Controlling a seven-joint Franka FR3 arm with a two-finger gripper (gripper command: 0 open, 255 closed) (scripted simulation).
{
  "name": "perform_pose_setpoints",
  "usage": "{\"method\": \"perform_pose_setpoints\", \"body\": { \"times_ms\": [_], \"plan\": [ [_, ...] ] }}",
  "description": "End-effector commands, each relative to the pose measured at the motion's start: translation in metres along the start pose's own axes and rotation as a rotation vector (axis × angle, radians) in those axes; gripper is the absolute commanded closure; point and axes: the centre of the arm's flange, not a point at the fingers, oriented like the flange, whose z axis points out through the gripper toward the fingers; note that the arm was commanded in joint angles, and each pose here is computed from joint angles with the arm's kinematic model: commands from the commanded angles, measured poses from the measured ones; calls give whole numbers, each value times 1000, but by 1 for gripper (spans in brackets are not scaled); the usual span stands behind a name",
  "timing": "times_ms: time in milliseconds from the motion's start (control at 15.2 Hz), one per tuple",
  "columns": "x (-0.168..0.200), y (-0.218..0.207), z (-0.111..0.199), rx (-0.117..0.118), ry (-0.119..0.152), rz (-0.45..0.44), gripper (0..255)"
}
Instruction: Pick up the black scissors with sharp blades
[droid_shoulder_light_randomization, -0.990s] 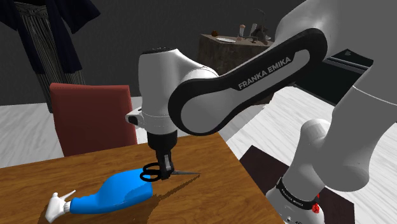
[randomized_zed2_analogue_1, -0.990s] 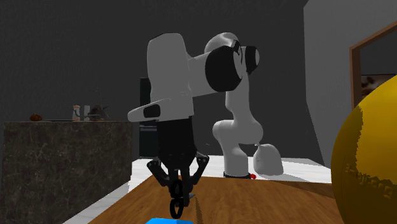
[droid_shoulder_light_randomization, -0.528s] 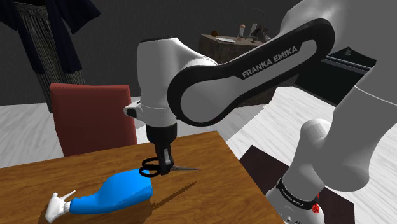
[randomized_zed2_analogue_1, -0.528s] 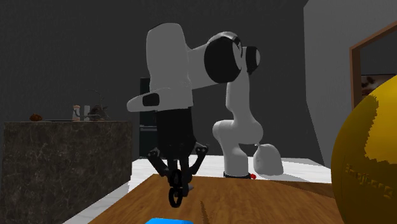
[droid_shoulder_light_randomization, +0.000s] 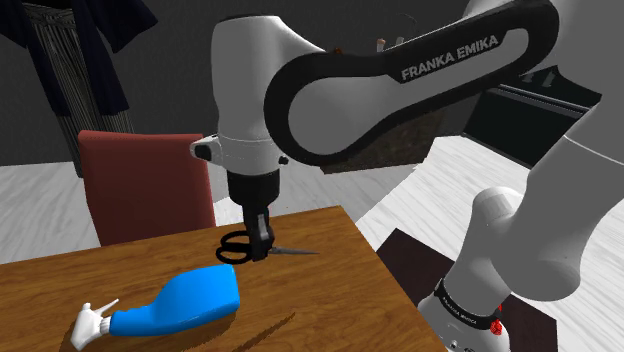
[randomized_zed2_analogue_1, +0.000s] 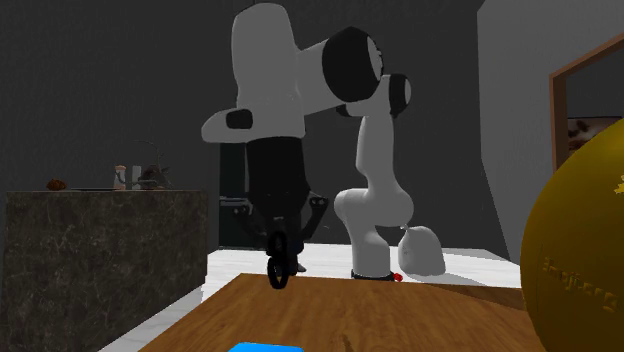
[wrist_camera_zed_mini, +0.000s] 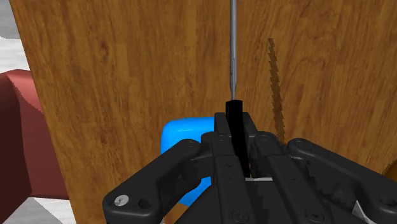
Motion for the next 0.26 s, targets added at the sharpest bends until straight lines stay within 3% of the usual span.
{"method": "perform_pose_setpoints", "body": {
  "times_ms": [0,198],
  "plan": [
    [-2,-1,-10,0,0,0,255],
    [-2,-1,-16,0,0,0,255]
  ]
}}
